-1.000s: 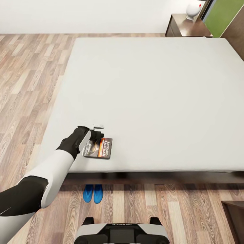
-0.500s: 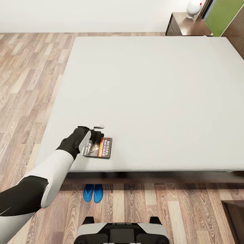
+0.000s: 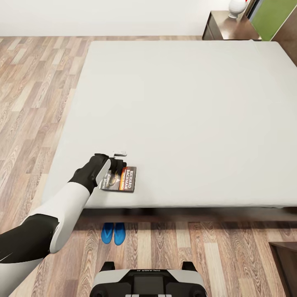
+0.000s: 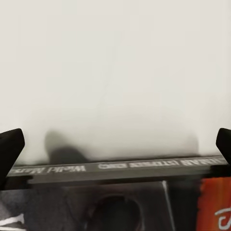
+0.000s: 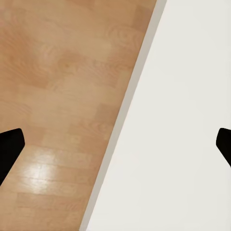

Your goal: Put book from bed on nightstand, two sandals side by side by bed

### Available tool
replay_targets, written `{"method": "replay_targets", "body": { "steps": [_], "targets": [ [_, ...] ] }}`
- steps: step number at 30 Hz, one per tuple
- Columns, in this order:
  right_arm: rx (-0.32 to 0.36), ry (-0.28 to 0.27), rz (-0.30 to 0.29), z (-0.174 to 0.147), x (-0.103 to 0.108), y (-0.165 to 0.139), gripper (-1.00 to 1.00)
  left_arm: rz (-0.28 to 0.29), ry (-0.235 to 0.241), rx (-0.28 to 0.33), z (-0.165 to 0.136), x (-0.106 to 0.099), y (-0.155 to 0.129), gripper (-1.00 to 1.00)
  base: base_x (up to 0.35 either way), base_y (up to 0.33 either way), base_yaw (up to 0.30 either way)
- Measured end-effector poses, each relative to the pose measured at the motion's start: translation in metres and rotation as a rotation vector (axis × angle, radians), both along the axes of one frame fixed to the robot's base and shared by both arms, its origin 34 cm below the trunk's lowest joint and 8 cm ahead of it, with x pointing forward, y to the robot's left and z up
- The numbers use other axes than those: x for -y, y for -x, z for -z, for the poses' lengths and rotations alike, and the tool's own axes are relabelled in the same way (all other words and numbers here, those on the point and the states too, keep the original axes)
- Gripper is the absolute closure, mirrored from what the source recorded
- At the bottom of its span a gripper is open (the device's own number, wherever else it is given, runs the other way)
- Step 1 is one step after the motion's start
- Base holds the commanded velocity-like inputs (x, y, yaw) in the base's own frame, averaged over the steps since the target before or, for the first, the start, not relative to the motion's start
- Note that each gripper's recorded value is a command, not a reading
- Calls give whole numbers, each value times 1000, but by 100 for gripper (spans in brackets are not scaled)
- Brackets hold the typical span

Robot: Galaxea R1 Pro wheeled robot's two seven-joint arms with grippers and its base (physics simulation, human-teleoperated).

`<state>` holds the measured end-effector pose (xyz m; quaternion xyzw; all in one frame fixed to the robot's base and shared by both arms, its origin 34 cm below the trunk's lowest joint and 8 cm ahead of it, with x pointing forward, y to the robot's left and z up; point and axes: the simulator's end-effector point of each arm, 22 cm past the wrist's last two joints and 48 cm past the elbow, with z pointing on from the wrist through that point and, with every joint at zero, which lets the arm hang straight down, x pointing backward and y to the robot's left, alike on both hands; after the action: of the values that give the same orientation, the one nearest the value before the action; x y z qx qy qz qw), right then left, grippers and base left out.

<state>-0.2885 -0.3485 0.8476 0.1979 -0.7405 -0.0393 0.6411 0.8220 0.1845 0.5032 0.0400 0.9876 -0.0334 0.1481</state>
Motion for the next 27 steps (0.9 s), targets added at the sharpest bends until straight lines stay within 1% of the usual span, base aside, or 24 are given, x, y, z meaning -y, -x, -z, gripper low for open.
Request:
{"method": "replay_targets", "body": {
  "steps": [27],
  "targets": [
    [-2, -1, 0, -1, 0, 0, -100, -5, 3, 12, 0, 0, -2, -100, 0, 0, 0]
  ]
}}
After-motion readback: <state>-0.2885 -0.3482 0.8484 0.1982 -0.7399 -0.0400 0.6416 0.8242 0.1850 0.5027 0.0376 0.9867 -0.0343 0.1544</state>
